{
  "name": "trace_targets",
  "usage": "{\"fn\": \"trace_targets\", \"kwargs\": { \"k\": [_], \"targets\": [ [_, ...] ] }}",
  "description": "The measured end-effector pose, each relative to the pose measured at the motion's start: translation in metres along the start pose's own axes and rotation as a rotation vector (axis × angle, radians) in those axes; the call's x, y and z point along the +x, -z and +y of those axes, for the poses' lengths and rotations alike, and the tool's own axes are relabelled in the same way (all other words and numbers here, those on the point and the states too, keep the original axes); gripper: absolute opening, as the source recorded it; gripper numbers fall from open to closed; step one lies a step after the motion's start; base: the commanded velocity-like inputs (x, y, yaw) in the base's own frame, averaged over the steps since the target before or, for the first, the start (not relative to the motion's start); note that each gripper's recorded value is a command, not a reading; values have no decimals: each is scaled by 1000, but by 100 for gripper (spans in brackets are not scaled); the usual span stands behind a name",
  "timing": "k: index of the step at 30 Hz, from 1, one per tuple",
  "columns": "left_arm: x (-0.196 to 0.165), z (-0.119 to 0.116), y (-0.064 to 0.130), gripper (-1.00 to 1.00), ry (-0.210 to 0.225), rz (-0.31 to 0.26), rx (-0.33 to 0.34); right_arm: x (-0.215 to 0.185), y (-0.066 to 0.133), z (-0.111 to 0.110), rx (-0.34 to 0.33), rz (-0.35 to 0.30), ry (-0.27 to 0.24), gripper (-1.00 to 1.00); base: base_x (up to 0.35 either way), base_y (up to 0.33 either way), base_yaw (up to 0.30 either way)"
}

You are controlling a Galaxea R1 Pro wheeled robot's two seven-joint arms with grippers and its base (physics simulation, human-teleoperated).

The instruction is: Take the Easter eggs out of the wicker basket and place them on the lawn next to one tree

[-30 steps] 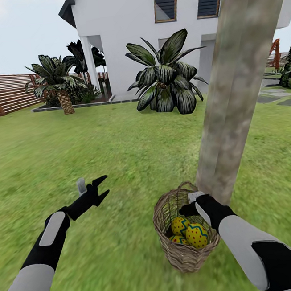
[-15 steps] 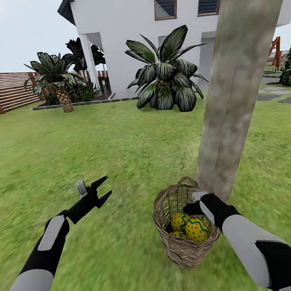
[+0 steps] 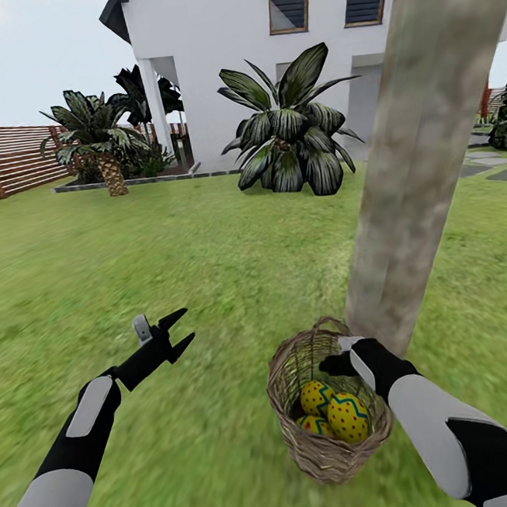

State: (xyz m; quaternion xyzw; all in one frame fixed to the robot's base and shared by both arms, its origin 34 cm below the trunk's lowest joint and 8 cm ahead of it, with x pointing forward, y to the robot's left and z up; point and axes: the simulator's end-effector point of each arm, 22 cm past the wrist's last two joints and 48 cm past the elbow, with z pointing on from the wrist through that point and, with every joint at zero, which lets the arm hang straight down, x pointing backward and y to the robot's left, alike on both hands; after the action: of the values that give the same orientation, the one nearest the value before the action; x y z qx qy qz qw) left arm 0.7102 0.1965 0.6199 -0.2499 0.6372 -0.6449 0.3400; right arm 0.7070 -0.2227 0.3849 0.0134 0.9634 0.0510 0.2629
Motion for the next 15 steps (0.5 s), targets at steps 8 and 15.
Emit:
{"fn": "trace_targets", "kwargs": {
  "k": [8,15],
  "targets": [
    [-7,13,6,100,33,-25,-17,2,0,-14,72,5,-12,100,16,0,0],
    [-8,32,6,100,54,-30,-38,26,-17,-13,62,57,-81,100,0,0,0]
  ]
}}
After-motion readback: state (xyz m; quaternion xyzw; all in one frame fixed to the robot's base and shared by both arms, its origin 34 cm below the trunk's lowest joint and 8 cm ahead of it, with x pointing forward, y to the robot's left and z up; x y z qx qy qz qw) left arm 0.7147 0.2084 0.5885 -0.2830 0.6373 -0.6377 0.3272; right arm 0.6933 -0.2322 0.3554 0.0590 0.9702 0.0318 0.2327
